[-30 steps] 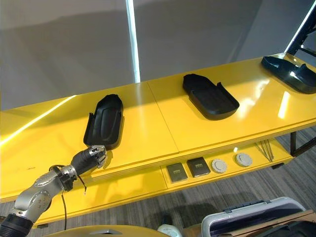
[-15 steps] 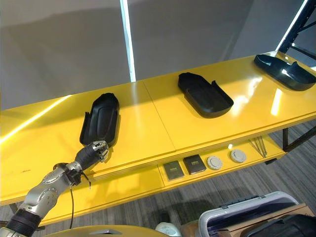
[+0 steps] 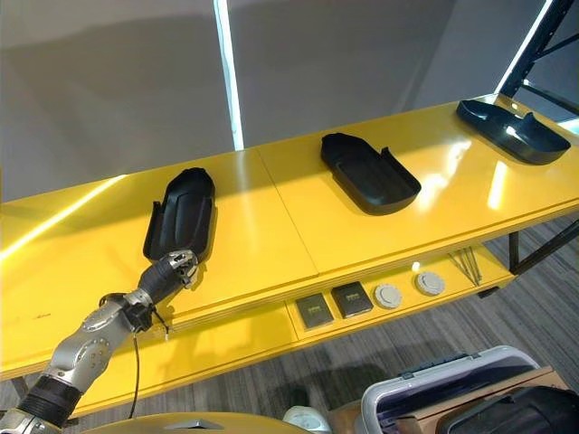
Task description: Move parts from the plastic box to the shelf.
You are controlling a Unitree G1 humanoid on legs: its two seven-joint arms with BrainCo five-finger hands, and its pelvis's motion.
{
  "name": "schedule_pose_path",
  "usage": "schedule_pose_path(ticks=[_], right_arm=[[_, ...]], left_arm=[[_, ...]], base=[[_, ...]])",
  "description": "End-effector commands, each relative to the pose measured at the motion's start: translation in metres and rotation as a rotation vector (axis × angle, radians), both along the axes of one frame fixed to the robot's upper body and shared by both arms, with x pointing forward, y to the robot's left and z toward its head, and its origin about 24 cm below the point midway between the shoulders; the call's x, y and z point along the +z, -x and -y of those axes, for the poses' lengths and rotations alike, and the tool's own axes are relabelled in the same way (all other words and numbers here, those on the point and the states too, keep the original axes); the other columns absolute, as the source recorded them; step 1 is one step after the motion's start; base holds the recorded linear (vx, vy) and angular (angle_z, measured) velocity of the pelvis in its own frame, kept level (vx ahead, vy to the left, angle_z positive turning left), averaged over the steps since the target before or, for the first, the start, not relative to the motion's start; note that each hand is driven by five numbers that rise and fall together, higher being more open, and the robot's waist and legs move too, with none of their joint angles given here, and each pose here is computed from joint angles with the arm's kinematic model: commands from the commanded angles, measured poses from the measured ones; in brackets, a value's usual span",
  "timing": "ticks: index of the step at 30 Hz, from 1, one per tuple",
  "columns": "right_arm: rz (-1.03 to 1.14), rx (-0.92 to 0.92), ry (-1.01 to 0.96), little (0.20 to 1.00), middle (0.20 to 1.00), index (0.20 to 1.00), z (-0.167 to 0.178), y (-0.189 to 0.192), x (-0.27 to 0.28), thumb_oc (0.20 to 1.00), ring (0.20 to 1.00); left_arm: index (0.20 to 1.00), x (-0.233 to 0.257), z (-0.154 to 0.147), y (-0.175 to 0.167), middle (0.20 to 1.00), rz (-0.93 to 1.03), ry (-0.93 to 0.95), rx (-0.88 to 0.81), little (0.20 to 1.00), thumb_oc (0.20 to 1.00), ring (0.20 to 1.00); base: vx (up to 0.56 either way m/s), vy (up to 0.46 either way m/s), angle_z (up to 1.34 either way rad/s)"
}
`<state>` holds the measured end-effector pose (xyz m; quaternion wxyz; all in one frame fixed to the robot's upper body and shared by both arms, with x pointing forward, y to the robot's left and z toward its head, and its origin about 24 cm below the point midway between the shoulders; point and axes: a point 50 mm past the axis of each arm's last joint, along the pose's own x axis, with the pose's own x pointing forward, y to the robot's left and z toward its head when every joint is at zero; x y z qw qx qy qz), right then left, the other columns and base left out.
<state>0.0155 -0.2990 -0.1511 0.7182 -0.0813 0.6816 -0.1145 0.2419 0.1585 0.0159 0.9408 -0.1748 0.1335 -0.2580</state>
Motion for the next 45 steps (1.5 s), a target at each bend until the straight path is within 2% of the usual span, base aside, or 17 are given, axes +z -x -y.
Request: schedule_pose_path(ticks=[1,9,10,11,18,22,23,25,27,30,34,38,41,45], right_arm=[[-0.068,0.069,-0.06,1.0,1.0,1.0,-0.019,0.003,-0.008,1.0,1.0],[-0.067,0.064,-0.058,1.0,1.0,1.0,-0.019,0.002,-0.008,1.0,1.0],[-0.066,0.062,-0.057,1.0,1.0,1.0,-0.019,0.002,-0.008,1.0,1.0],[-0.067,0.062,-0.057,1.0,1.0,1.0,-0.019,0.002,-0.008,1.0,1.0],[-0.068,0.065,-0.049,1.0,1.0,1.0,-0.017,0.002,-0.007,1.0,1.0],[-0.039,0.103,-0.012,1.0,1.0,1.0,-0.017,-0.002,-0.007,1.0,1.0],[0.048,0.053,0.011,1.0,1.0,1.0,-0.018,-0.007,-0.007,1.0,1.0],[0.142,-0.04,0.016,1.0,1.0,1.0,-0.016,-0.017,-0.005,1.0,1.0],[0.351,-0.102,0.035,1.0,1.0,1.0,-0.011,-0.055,0.005,1.0,1.0],[0.63,-0.099,0.07,1.0,1.0,1.0,-0.012,-0.118,0.038,1.0,1.0],[0.978,-0.099,0.089,1.0,1.0,1.0,-0.014,-0.161,0.102,1.0,1.0],[1.329,-0.038,0.131,1.0,1.0,1.0,-0.01,-0.188,0.178,1.0,1.0],[1.577,-0.034,0.271,1.0,1.0,1.0,-0.003,-0.202,0.241,1.0,1.0],[1.693,-0.035,0.369,1.0,1.0,1.0,0.001,-0.202,0.271,1.0,1.0]], left_arm=[[0.2,0.03,0.002,-0.023,0.2,0.165,0.031,0.003,0.2,0.2,0.2],[0.216,0.052,0.012,-0.018,0.216,0.266,0.073,-0.137,0.216,0.216,0.216],[0.796,0.059,0.015,-0.016,0.796,0.295,0.082,-0.178,0.796,0.796,0.796],[1.0,0.063,0.016,-0.015,1.0,0.308,0.084,-0.193,1.0,1.0,1.0],[1.0,0.099,0.023,-0.006,1.0,0.419,0.196,-0.303,1.0,1.0,1.0],[1.0,0.119,0.015,-0.005,1.0,0.484,0.294,-0.208,1.0,1.0,1.0],[1.0,0.125,0.005,-0.007,1.0,0.514,0.315,-0.129,1.0,1.0,1.0],[1.0,0.127,-0.004,-0.007,1.0,0.538,0.317,-0.087,1.0,1.0,1.0],[1.0,0.132,-0.016,-0.003,1.0,0.567,0.306,-0.044,1.0,1.0,1.0],[1.0,0.136,-0.028,0.002,1.0,0.595,0.275,-0.002,1.0,1.0,1.0],[1.0,0.131,-0.044,0.011,1.0,0.59,0.272,0.037,1.0,1.0,1.0],[1.0,0.13,-0.047,0.016,1.0,0.612,0.261,0.049,1.0,1.0,1.0],[1.0,0.137,-0.044,0.012,1.0,0.613,0.294,0.074,1.0,1.0,1.0],[1.0,0.139,-0.044,0.012,1.0,0.615,0.301,0.095,1.0,1.0,1.0]], base=[[0.0,0.0,0.0],[0.0,0.0,0.0],[0.0,0.0,0.0],[0.0,0.0,0.0],[0.0,0.0,0.0],[-0.01,-0.007,0.02],[-0.01,-0.028,0.05],[0.0,-0.04,0.05],[-0.02,-0.055,0.03],[-0.04,-0.05,-0.01],[-0.02,-0.036,0.0],[-0.02,-0.017,-0.15],[-0.01,-0.021,-0.08],[0.0,0.001,-0.03]])
